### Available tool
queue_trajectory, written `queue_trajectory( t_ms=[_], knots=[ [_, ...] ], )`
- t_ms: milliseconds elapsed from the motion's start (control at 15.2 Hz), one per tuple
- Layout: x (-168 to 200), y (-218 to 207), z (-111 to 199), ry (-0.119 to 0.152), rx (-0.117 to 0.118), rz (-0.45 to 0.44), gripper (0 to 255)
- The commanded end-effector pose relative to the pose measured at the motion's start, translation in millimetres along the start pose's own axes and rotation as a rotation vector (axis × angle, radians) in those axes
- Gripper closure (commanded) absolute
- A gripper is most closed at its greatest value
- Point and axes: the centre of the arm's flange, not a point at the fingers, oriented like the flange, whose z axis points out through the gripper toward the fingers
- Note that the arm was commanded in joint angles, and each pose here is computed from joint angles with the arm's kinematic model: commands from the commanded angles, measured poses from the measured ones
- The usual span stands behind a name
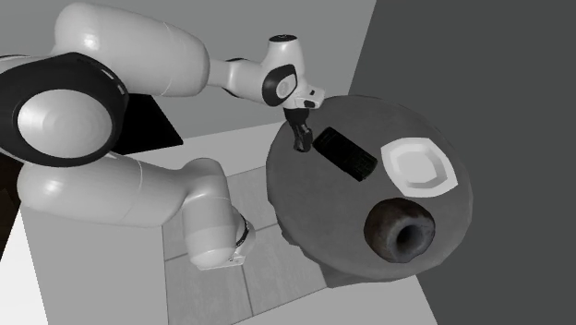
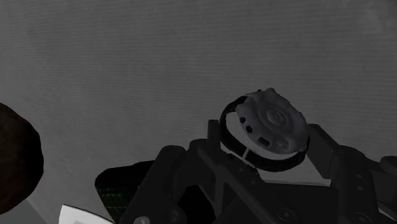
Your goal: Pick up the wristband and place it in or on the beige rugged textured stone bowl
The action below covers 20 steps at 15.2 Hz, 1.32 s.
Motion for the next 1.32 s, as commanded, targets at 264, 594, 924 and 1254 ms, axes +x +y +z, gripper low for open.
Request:
queue_trajectory(
  t_ms=[264, 594, 924, 1254],
  knots=[
    [2, 5, -15, 0.0, 0.0, 0.0, 0],
    [-43, 43, 10, 0.096, 0.171, 0.201, 0],
    [-40, 39, 36, 0.096, 0.171, 0.201, 0],
    [-40, 38, 39, 0.096, 0.171, 0.201, 0]
  ],
)
